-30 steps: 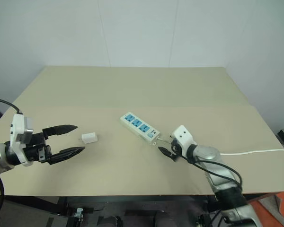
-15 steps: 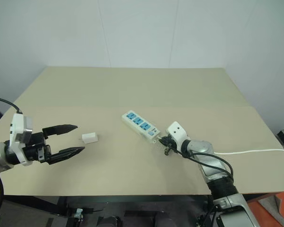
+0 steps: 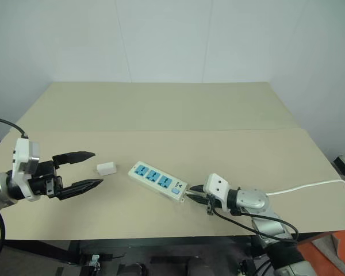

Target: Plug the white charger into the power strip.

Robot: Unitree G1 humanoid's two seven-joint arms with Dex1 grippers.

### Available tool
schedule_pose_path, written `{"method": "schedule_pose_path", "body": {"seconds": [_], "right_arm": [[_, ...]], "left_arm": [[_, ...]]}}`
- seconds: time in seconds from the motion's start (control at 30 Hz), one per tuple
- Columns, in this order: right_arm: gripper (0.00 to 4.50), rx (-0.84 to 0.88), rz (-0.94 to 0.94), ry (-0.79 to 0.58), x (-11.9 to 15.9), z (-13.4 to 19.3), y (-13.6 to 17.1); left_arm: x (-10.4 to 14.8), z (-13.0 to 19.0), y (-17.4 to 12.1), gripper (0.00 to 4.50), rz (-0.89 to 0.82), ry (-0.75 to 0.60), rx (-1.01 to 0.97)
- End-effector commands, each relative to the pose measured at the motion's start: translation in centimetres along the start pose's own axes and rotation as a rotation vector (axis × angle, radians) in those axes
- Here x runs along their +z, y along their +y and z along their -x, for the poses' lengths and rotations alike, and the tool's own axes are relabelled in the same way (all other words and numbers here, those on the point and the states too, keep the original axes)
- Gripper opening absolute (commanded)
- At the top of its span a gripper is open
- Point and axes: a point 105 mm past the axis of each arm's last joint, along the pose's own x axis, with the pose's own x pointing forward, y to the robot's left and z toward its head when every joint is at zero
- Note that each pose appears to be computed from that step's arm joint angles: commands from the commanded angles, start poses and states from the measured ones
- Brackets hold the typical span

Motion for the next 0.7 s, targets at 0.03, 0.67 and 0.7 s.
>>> {"method": "schedule_pose_path", "body": {"seconds": [0.03, 0.67, 0.7], "right_arm": [[2.71, 0.012, -0.026, -0.003, -0.4, 0.7, -0.4], [4.47, -0.041, -0.226, -0.285, 4.1, -3.8, 2.0], [4.47, -0.038, -0.227, -0.279, 3.9, -4.0, 2.1]], "left_arm": [[0.8, 0.0, -0.1, 4.50, -0.041, -0.016, -0.015], [1.3, -0.2, 0.3, 4.50, -0.050, -0.009, -0.060], [1.3, -0.1, 0.3, 4.50, -0.052, -0.007, -0.062]]}}
